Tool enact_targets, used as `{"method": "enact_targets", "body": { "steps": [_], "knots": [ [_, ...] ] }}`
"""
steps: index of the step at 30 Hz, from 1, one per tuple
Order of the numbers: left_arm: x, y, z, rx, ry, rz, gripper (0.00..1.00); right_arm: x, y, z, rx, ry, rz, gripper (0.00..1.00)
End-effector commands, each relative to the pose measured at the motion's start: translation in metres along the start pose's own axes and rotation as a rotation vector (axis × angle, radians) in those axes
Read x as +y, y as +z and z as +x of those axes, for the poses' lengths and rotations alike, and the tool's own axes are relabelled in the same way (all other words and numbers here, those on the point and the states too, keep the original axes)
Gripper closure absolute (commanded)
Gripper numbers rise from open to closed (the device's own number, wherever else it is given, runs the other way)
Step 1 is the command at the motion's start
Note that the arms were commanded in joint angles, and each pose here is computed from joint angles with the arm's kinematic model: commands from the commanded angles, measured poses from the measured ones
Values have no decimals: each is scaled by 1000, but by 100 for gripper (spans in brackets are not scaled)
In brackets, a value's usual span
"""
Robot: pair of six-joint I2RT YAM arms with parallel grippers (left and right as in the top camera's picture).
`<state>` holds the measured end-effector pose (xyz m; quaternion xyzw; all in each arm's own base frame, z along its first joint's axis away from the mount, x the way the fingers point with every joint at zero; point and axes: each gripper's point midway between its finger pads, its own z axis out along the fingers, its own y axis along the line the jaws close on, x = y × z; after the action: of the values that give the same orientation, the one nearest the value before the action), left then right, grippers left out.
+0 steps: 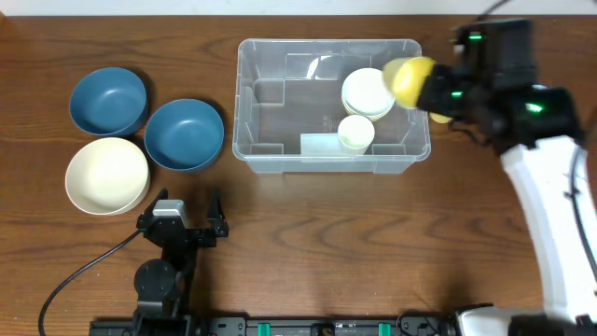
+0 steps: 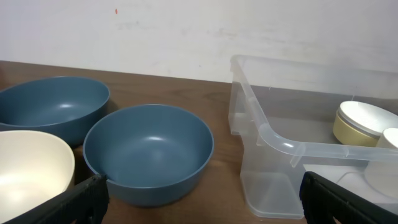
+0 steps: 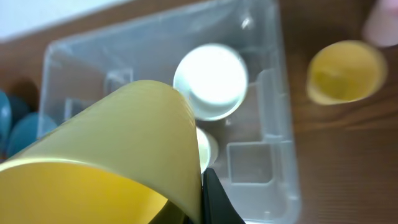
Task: Pack container
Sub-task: 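Carry the yellow cup into the bin and drop it into the white cup, then withdraw the right gripper and grasp the second yellow cup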
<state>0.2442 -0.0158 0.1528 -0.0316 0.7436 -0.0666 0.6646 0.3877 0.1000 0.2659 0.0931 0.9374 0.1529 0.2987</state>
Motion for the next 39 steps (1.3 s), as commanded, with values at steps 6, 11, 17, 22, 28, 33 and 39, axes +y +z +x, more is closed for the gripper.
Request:
{"method": "enact_targets", "body": {
  "steps": [6, 11, 17, 22, 28, 33, 39],
  "knots": [
    [4, 1, 16, 47, 6, -16, 2, 17, 65, 42, 174, -67, 67, 99],
    [4, 1, 16, 47, 6, -16, 2, 19, 81, 63, 252, -89, 90, 99],
    [4, 1, 16, 47, 6, -16, 2, 14, 86, 80, 316, -96, 121, 99],
    [4, 1, 16, 47, 6, -16, 2, 6, 89, 83, 316, -82, 158, 98],
    [4, 1, 16, 47, 6, -16, 2, 3, 98, 87, 310, -83, 158, 82],
    [4, 1, 16, 47, 6, -16, 2, 4, 102, 85, 294, -88, 148, 44],
    [4, 1, 16, 47, 6, -16, 2, 15, 99, 66, 236, -149, 103, 40]
  ]
}}
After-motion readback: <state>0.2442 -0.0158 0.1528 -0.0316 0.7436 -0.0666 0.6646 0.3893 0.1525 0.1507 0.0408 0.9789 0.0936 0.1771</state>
